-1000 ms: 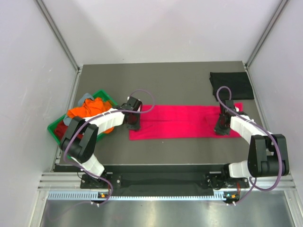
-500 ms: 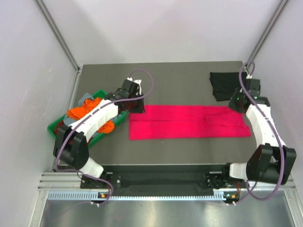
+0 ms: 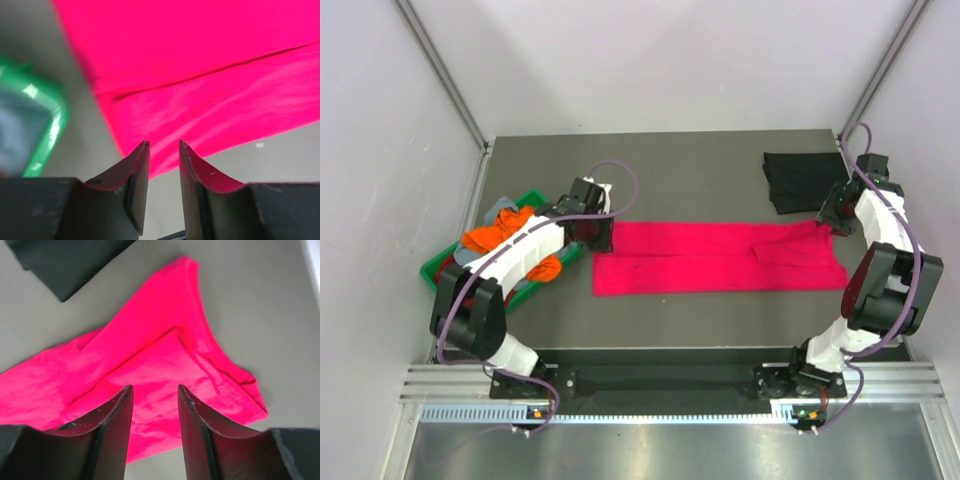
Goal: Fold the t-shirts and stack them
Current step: Fold the tshirt
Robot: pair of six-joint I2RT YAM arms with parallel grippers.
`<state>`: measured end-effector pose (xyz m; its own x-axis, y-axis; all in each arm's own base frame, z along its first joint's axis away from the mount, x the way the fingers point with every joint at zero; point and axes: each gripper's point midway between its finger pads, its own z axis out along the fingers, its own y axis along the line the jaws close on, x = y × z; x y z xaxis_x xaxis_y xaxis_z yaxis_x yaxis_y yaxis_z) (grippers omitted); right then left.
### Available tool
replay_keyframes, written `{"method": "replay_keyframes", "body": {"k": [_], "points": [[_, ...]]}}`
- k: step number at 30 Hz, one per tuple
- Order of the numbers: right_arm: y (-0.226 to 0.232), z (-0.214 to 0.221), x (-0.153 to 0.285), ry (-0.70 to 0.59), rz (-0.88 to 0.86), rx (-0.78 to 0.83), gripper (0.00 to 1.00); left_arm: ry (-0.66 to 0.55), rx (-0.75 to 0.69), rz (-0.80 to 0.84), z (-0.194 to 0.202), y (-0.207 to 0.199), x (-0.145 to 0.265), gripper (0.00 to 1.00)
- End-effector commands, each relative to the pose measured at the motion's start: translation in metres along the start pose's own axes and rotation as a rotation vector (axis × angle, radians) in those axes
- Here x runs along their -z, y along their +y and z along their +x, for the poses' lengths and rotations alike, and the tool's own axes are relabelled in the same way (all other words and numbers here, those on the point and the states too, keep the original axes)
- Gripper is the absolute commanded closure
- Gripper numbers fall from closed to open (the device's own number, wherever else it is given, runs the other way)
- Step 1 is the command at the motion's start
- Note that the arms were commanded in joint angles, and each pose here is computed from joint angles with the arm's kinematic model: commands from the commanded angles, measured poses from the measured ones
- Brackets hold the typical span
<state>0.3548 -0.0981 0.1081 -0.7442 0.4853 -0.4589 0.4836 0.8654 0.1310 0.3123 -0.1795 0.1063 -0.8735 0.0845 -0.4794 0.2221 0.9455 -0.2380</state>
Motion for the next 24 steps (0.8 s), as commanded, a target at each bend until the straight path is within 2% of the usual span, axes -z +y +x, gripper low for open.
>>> {"method": "replay_keyframes", "body": {"k": [1, 8, 17, 24], "points": [[-0.010, -0.026, 0.014, -0.059, 0.017, 0.005, 0.59, -0.011, -0.020, -0.111, 0.014, 0.034, 0.010, 0.64], [0.012, -0.005, 0.016, -0.082, -0.128, -0.020, 0.57, 0.080, -0.010, -0.190, 0.028, 0.053, -0.015, 0.66], [0.012, 0.005, 0.008, -0.065, -0.119, -0.050, 0.57, 0.131, 0.001, -0.182, 0.013, 0.053, -0.045, 0.68], [0.009, 0.002, 0.016, -0.083, -0.139, -0.072, 0.54, 0.191, -0.021, -0.185, 0.022, 0.058, -0.063, 0.69]]}}
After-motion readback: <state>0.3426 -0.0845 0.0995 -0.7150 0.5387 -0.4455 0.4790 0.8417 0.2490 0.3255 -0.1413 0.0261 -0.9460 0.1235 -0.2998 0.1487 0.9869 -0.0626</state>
